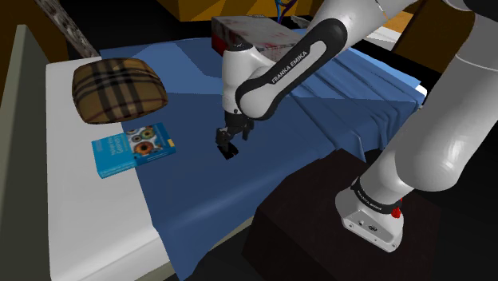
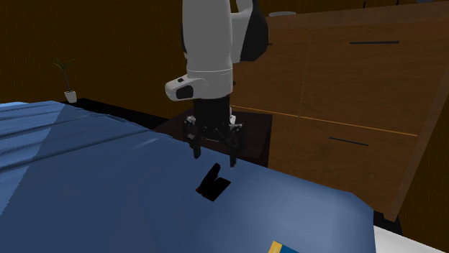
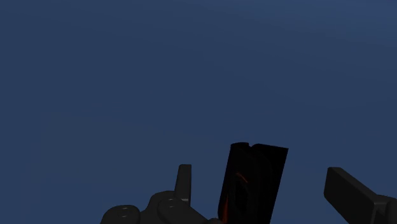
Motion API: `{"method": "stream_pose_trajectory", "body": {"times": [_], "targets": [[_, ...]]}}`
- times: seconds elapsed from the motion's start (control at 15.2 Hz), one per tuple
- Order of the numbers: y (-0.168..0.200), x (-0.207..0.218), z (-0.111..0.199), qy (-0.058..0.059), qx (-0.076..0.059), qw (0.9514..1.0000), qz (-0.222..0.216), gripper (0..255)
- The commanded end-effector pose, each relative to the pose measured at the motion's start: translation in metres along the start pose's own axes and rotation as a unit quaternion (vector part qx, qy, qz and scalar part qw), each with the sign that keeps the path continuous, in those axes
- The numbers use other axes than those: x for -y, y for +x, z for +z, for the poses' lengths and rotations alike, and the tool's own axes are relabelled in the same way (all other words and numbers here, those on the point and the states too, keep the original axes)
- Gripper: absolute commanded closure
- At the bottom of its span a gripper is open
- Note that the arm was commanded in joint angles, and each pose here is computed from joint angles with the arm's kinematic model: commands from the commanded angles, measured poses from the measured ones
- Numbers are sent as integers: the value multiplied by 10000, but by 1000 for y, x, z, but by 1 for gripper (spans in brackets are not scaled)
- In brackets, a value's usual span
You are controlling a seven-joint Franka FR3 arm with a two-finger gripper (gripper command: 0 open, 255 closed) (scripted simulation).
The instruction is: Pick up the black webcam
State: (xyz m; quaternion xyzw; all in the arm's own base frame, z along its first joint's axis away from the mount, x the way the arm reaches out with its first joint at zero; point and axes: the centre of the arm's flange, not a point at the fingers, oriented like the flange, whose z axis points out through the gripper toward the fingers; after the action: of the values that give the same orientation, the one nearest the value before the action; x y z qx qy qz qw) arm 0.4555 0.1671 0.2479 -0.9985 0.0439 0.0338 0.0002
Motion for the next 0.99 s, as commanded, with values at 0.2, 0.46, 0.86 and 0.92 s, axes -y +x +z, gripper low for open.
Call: {"method": "stream_pose_trajectory", "body": {"times": [0.2,0.46,0.86,0.92], "targets": [[2,1,26,0,0,10000,3,0],[2,1,34,0,0,10000,4,255],[2,1,34,0,0,10000,4,255],[2,1,34,0,0,10000,4,255]]}}
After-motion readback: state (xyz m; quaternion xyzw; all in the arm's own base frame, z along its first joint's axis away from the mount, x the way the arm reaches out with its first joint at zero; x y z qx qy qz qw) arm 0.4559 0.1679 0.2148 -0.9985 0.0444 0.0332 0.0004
